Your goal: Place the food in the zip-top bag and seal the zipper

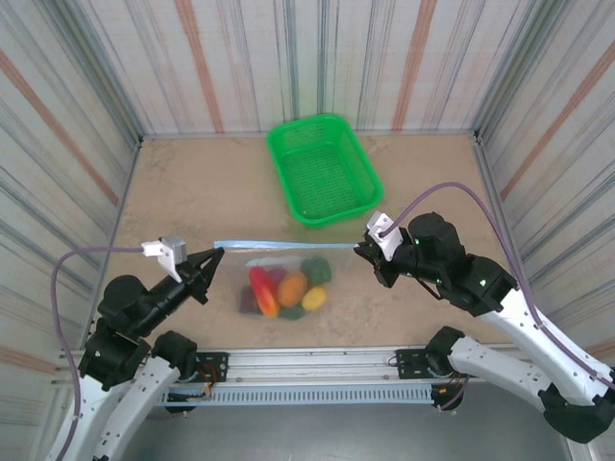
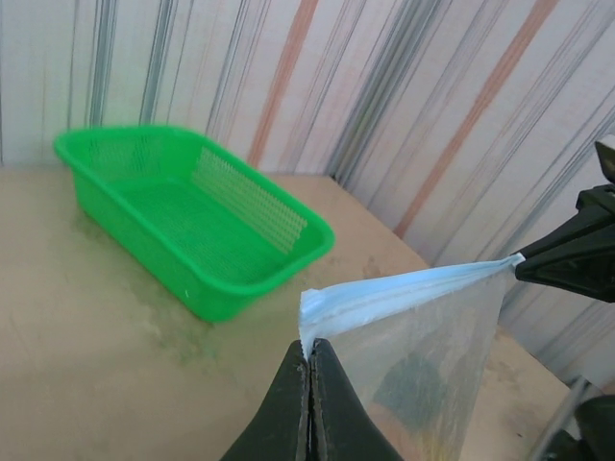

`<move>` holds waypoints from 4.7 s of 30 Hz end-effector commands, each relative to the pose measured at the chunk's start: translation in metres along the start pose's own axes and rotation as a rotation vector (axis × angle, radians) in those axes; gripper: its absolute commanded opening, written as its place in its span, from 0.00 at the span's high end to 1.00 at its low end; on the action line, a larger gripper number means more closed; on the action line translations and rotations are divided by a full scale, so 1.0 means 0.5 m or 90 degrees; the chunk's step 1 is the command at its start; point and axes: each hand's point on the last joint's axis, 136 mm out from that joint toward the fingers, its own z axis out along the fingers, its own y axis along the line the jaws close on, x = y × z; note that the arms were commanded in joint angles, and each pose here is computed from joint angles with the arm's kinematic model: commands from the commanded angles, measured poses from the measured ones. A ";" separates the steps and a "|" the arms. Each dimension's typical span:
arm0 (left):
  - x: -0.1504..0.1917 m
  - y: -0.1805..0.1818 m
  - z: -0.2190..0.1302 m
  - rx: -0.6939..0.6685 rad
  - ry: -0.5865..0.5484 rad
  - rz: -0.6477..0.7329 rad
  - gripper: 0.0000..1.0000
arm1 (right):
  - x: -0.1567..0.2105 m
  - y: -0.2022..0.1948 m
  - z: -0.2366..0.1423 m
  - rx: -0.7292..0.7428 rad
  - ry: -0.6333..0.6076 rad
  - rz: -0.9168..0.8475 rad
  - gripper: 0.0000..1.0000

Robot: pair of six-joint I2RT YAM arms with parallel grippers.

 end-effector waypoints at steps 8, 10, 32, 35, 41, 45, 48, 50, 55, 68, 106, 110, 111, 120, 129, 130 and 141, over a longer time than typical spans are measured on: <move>0.078 0.236 -0.009 -0.443 0.068 -0.194 1.00 | -0.044 -0.068 0.173 0.058 0.057 0.009 0.68; 0.093 0.290 -0.021 -0.553 0.056 -0.231 1.00 | -0.070 -0.081 0.195 0.070 0.054 0.009 0.57; 0.239 0.500 -0.008 -0.942 0.178 -0.501 1.00 | -0.071 -0.118 0.167 0.105 0.023 0.062 0.40; 0.240 0.505 0.025 -0.903 0.198 -0.492 1.00 | -0.056 -0.128 0.169 0.122 0.031 0.084 0.40; 0.198 0.494 0.026 -0.886 0.231 -0.427 0.75 | -0.035 -0.127 0.157 0.111 0.017 0.135 0.32; 0.120 0.460 -0.006 -0.846 0.184 -0.358 0.36 | -0.015 -0.148 0.134 0.146 0.015 0.154 0.29; 0.057 0.427 -0.028 -0.805 0.153 -0.294 0.06 | -0.005 -0.171 0.108 0.194 0.007 0.164 0.19; 0.015 0.402 -0.019 -0.748 0.140 -0.235 0.01 | 0.003 -0.184 0.089 0.227 -0.010 0.174 0.01; -0.054 0.253 0.130 -0.342 0.146 -0.073 0.01 | 0.024 -0.208 0.050 0.288 -0.048 0.166 0.01; -0.043 0.391 0.212 -0.389 0.074 0.146 0.01 | 0.088 -0.318 0.085 0.384 -0.060 0.160 0.01; 0.145 0.601 0.242 -0.474 0.089 0.191 0.01 | 0.414 -0.585 0.118 0.571 -0.087 0.359 0.01; 0.145 0.602 0.242 -0.473 0.090 0.190 0.01 | 0.415 -0.588 0.123 0.549 -0.086 0.371 0.01; 0.145 0.602 0.242 -0.472 0.089 0.189 0.01 | 0.415 -0.589 0.121 0.543 -0.089 0.377 0.01; 0.153 0.593 0.255 -0.428 0.105 0.188 0.01 | 0.414 -0.586 0.128 0.510 -0.094 0.378 0.01; 0.154 0.590 0.258 -0.408 0.106 0.182 0.01 | 0.413 -0.585 0.131 0.496 -0.095 0.378 0.01; 0.153 0.589 0.258 -0.410 0.106 0.183 0.01 | 0.410 -0.582 0.132 0.488 -0.099 0.373 0.01; 0.152 0.582 0.257 -0.426 0.100 0.203 0.01 | 0.402 -0.570 0.134 0.476 -0.110 0.361 0.01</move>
